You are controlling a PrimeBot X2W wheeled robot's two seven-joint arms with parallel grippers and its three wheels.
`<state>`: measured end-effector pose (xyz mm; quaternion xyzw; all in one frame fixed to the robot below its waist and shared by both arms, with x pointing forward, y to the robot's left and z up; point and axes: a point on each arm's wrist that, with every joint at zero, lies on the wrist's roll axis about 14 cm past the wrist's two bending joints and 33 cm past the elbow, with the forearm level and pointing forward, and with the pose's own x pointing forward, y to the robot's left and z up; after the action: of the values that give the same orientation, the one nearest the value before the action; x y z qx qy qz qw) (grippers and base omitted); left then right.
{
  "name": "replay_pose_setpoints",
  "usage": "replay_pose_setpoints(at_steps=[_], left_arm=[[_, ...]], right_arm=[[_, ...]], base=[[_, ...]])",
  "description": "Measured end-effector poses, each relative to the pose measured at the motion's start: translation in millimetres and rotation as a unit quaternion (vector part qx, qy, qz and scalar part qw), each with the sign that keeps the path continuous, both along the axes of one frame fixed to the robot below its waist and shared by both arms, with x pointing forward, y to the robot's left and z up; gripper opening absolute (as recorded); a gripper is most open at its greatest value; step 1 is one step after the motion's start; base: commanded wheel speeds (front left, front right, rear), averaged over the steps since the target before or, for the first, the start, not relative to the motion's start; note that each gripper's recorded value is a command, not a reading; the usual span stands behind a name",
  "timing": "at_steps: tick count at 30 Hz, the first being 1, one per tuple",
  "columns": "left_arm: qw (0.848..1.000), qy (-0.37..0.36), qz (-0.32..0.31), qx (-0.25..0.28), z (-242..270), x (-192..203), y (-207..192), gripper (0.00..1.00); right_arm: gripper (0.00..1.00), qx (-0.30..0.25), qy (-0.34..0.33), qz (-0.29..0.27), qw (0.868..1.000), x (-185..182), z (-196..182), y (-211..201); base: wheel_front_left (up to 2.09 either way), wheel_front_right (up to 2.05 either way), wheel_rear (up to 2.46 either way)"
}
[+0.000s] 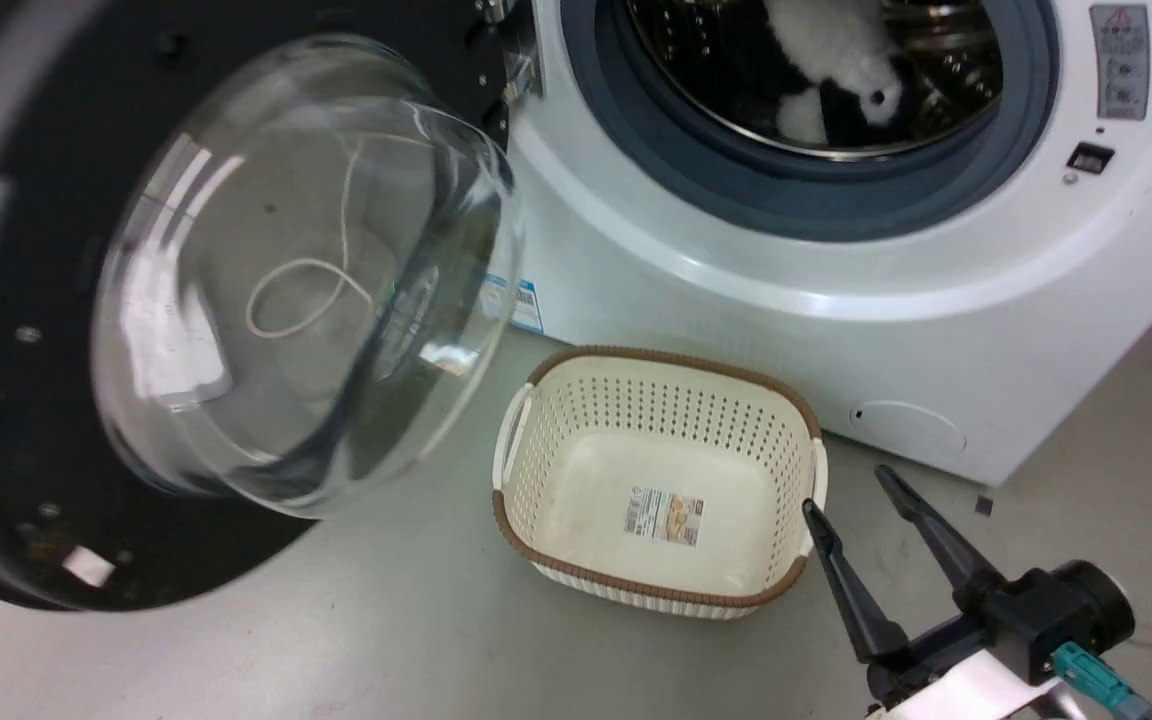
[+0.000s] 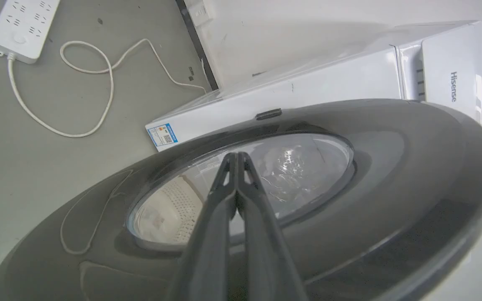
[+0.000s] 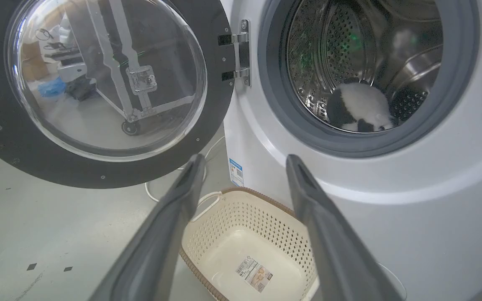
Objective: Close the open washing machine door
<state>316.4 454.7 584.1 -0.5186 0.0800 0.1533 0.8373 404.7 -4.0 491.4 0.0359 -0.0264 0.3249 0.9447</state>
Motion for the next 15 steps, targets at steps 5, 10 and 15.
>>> replay_pose_setpoints(at_steps=[5,10,15], left_arm=[[0.997,-0.034,-0.065,-0.041,-0.2,-6.0,-38.4,0.0],[0.987,-0.074,-0.124,-0.07,1.0,-6.0,-83.6,0.0],[0.969,-0.085,-0.207,-0.108,-10.9,-5.0,-150.6,0.0]], right_arm=[[1.0,0.008,-0.009,-0.001,1.0,-6.0,10.9,4.3],[1.0,0.012,-0.021,-0.019,1.0,-6.5,21.4,-4.2],[1.0,0.007,-0.026,-0.044,0.999,-9.4,25.2,-19.7]], base=[[0.0,0.0,0.0],[0.0,0.0,0.0],[0.0,0.0,0.0]])
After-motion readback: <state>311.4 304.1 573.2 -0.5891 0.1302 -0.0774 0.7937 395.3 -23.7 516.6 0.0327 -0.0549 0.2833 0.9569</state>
